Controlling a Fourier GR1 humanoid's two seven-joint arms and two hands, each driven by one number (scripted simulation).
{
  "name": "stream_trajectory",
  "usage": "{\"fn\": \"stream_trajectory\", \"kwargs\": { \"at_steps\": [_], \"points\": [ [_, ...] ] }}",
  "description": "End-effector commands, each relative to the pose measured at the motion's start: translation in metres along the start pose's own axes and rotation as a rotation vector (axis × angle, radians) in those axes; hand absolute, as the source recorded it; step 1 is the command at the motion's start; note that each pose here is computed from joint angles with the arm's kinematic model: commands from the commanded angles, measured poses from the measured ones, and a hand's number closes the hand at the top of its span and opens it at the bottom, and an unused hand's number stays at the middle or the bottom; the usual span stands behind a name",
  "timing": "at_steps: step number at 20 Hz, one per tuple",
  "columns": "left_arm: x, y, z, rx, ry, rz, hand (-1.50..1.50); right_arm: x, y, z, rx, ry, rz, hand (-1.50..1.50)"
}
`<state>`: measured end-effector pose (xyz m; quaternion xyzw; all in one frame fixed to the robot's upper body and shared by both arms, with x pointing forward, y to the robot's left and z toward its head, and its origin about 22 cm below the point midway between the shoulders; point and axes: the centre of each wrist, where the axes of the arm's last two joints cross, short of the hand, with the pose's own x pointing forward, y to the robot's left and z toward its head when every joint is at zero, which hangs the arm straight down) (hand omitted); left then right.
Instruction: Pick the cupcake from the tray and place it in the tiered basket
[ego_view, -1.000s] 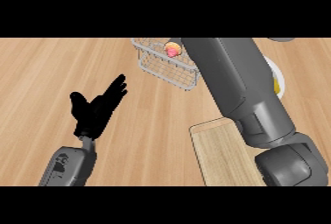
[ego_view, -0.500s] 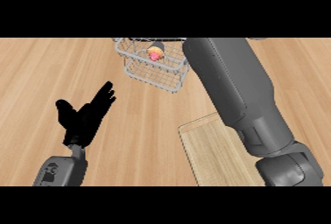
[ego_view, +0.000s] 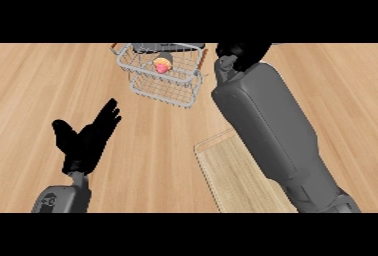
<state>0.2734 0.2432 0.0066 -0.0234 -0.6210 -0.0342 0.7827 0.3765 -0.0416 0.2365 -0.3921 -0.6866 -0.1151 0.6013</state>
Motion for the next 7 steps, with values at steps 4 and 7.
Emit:
{"fn": "stream_trajectory", "kwargs": {
  "at_steps": [4, 7],
  "points": [
    [-0.016, 0.01, 0.01, 0.054, 0.029, 0.003, 0.0, -0.017, -0.045, 0.028, 0.066, 0.056, 0.015, -1.5],
    [-0.009, 0.021, 0.016, 0.072, 0.009, 0.016, 0.0, -0.029, -0.069, 0.036, 0.076, 0.043, 0.003, -1.5]
  ]
}}
